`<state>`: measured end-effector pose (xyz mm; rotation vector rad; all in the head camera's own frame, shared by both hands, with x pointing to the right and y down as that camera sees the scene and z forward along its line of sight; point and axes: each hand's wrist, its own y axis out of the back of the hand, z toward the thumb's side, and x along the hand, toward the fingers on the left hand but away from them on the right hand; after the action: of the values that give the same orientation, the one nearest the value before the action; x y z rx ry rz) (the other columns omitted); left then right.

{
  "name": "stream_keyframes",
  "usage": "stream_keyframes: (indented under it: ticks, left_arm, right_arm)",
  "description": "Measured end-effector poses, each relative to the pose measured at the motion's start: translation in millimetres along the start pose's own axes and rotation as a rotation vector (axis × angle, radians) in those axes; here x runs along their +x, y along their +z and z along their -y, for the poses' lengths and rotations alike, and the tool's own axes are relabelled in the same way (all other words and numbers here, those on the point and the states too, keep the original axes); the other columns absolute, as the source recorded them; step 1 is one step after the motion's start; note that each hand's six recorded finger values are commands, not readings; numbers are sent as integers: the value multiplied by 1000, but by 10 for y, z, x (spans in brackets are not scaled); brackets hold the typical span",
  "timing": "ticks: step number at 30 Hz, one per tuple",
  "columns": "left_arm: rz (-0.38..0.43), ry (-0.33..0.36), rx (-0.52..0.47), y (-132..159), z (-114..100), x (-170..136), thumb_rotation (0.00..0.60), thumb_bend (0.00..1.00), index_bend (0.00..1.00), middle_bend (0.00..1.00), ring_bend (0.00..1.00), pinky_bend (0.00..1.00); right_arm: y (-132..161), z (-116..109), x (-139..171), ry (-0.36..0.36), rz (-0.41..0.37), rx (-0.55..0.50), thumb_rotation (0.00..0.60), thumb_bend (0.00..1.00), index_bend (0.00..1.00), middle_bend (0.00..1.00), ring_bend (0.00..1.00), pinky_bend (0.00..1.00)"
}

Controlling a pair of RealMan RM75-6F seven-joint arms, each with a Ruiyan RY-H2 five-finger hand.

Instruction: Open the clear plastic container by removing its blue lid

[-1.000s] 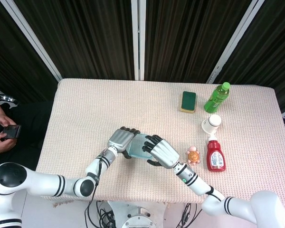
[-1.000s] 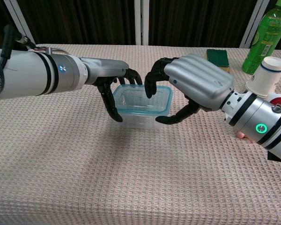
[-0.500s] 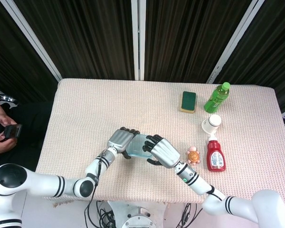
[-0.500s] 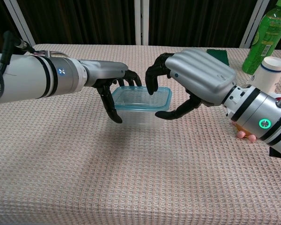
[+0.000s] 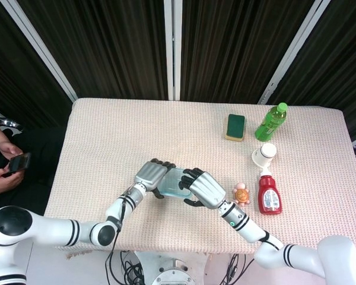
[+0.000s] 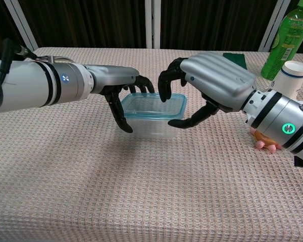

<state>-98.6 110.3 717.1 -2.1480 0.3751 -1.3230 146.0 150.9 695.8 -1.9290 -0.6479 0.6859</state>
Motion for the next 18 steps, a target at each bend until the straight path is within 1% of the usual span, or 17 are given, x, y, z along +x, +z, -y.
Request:
stream_keyframes:
  ticks: [11,18]
  left_arm:
    - [0,5,8,-5,29,15,600,85,238,307,187,152]
    - [18,11,4,22,11,-8,600,87,221,294,187,151]
  right_arm:
    - [3,-39,-17,-9,2,0,600,467,497,454,279,411]
    - [15,-21,-46,-13,3,17,600,558,511,467,299,452]
